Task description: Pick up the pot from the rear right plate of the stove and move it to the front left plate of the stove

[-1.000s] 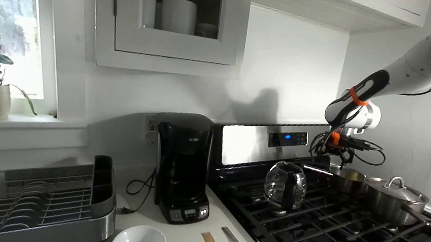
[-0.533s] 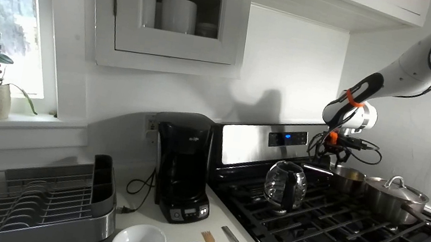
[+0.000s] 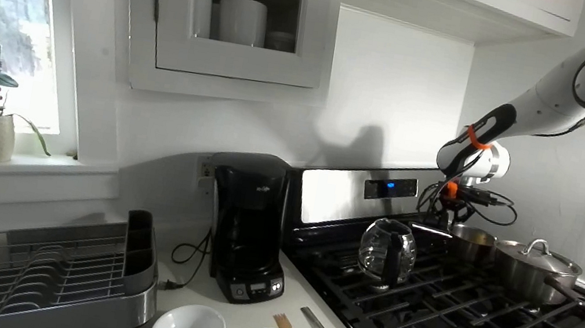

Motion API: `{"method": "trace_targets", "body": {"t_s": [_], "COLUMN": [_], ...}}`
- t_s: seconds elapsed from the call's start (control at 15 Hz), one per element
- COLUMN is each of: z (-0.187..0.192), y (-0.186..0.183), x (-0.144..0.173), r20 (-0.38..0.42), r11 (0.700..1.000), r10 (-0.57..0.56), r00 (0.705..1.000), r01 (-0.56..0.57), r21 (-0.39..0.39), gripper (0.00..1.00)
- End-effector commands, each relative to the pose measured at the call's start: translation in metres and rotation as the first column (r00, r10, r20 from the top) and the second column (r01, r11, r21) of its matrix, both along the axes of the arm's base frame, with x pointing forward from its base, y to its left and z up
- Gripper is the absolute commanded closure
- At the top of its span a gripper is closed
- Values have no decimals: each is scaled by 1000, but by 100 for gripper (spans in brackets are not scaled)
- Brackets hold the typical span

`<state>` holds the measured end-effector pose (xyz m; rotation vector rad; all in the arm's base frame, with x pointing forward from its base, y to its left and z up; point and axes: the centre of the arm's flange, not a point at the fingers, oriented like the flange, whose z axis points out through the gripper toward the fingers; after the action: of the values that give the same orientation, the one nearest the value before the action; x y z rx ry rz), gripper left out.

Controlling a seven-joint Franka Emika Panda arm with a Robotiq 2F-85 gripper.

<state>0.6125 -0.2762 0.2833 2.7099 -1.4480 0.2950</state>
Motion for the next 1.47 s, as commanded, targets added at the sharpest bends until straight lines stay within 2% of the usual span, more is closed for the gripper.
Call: {"method": "trace_targets", "body": {"t_s": [0.0,0.07,0.2,0.27,0.47,0.6,0.73,0.87,0.93,1.07,1.4], "z": [-3,-2,-2,-2,-3,-4,-4,-5,-6,-7,17], "y": [-5,-6,-8,-9,-11,-12,-12,-12,-12,-12,-7], "x": [8,7,6,6,5,4,4,4,3,4,0], "r20": [-4,-9,-15,-17,-27,-30,-33,-41,-46,-49,-54], "r11": [1000,1000,1000,1000,1000,1000,1000,1000,1000,1000,999], "r10": [-7,-11,-16,-18,-23,-24,-24,-25,-27,-29,-43], "r00": [1000,1000,1000,1000,999,999,999,999,999,998,998], "r01": [7,11,16,18,23,24,24,25,28,29,44], "r21": [6,3,0,0,2,3,5,3,5,6,11], "gripper": [68,63,59,53,53,59,72,92,91,98,95]}}
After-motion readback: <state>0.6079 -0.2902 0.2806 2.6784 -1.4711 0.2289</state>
